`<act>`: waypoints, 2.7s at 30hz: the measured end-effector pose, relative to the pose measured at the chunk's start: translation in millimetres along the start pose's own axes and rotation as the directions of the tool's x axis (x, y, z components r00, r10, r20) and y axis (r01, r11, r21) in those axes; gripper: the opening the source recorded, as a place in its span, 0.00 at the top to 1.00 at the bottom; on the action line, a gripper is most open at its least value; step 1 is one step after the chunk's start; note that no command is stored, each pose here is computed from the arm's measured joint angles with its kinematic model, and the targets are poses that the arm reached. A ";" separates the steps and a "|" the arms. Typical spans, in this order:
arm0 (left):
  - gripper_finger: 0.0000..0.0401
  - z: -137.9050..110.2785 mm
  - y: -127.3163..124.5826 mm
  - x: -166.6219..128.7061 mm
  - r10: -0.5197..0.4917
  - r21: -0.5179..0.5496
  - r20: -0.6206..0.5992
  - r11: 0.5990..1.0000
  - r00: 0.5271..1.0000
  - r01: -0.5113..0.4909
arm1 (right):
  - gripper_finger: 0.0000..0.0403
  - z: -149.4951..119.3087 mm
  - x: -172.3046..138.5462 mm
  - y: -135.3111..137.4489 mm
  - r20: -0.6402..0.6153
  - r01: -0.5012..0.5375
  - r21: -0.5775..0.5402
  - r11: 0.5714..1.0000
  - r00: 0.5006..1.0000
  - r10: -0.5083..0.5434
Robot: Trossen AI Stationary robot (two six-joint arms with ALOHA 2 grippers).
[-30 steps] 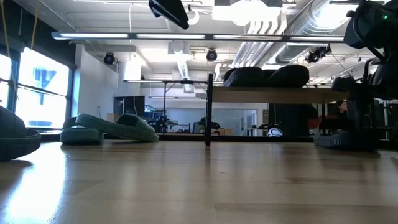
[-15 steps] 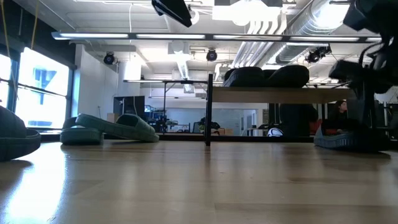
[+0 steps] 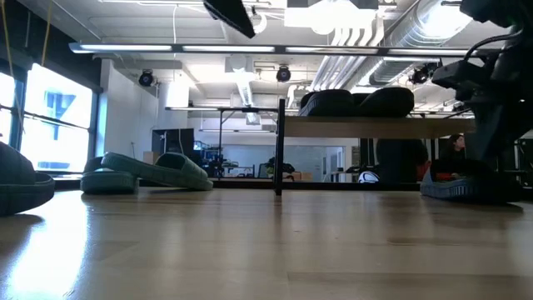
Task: Pick and place slides into the shelf
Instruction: Put the black slipper under the shelf
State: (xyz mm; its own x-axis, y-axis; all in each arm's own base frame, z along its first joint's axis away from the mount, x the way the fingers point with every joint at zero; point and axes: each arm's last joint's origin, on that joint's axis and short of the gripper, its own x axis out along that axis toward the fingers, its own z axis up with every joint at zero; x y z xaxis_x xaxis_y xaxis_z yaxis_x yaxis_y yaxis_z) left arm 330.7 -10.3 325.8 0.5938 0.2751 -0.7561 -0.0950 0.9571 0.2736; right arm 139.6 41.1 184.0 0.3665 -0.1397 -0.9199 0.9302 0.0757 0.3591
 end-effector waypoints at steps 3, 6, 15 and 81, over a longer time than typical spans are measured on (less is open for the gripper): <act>0.71 -4.8 3.2 0.8 0.014 0.019 -0.049 1.000 0.999 -0.013 | 0.96 -10.7 11.6 8.8 0.035 -0.011 -0.081 0.997 0.999 0.014; 0.71 -7.9 6.8 1.9 0.007 0.015 -0.080 1.000 0.997 -0.006 | 0.98 -21.5 24.4 12.3 0.028 0.027 -0.119 0.993 0.999 -0.023; 0.71 -8.5 17.7 5.1 0.017 -0.032 -0.084 0.999 0.996 -0.020 | 1.00 -37.4 42.2 12.1 0.084 0.211 -0.028 0.977 0.975 -0.208; 0.71 -6.7 17.7 5.3 0.015 -0.036 -0.066 0.999 0.998 -0.017 | 1.00 40.6 48.4 -0.2 0.207 0.434 0.376 0.819 0.822 -0.531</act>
State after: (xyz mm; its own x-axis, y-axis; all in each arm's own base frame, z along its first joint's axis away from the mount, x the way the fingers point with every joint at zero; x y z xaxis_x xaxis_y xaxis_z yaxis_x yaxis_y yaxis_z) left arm 326.8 8.7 322.7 0.5386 0.2948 -0.7894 -0.1341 0.9549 0.2651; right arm 158.0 -5.7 145.8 -0.1882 -0.3595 -0.9140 0.9281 -0.3695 -0.0458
